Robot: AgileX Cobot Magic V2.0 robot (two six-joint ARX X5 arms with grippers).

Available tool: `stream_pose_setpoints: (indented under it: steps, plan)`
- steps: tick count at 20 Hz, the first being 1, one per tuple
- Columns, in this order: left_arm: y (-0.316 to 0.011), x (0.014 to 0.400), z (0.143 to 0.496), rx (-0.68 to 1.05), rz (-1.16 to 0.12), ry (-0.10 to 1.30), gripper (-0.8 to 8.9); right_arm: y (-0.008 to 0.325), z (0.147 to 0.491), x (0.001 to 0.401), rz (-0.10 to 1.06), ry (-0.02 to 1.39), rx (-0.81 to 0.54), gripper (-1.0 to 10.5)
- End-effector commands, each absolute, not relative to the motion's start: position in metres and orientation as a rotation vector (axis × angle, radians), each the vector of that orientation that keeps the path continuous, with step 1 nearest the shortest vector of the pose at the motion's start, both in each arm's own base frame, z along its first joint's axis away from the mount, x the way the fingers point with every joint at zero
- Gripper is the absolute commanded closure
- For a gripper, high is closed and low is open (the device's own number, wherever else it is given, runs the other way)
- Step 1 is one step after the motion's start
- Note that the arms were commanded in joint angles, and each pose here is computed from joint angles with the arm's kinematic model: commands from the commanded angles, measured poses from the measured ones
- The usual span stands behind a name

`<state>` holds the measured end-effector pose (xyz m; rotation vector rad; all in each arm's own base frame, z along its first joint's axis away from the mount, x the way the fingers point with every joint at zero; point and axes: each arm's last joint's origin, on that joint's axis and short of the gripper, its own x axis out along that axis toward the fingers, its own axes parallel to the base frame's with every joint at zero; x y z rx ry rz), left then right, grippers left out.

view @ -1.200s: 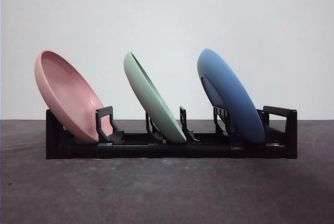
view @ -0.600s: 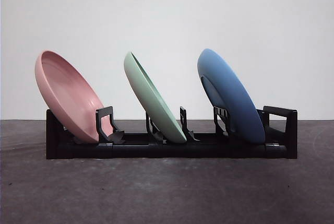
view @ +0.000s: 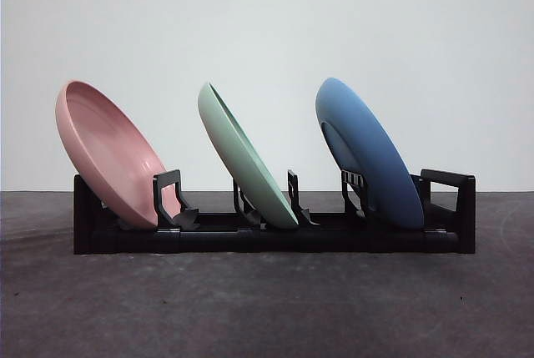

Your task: Place the plate

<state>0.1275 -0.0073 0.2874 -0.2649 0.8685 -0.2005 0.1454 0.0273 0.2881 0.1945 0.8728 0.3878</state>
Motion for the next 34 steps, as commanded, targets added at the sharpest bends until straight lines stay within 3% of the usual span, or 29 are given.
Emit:
stream_pose_setpoints:
  steps: [1,4,10,17,25,27,28,34]
  plan:
    - [-0.008,0.130,0.296,-0.248,-0.218,0.823,5.33,0.034,0.304,0.156,0.428,0.871,0.201,6.5]
    - [-0.008,0.132,0.298,-0.254,-0.217,0.791,5.33,0.047,0.324,0.179,0.458,0.932,0.231,6.5]
    - [-0.008,0.133,0.299,-0.279,-0.207,0.789,5.33,0.092,0.354,0.241,0.564,0.994,0.160,6.5]
    - [-0.008,0.133,0.298,-0.279,-0.207,0.790,5.33,0.143,0.331,0.294,0.598,0.987,0.064,6.8]
    - [-0.008,0.133,0.299,-0.278,-0.207,0.789,5.33,0.167,0.302,0.313,0.615,1.007,-0.001,7.5]
    - [-0.008,0.133,0.299,-0.278,-0.207,0.789,5.33,0.170,0.297,0.314,0.617,1.020,-0.007,8.6]
    - [-0.008,0.133,0.299,-0.278,-0.207,0.789,5.33,0.171,0.297,0.313,0.619,1.020,-0.009,9.3]
    - [-0.008,0.133,0.298,-0.278,-0.207,0.790,5.33,0.170,0.317,0.307,0.637,0.968,0.009,9.4]
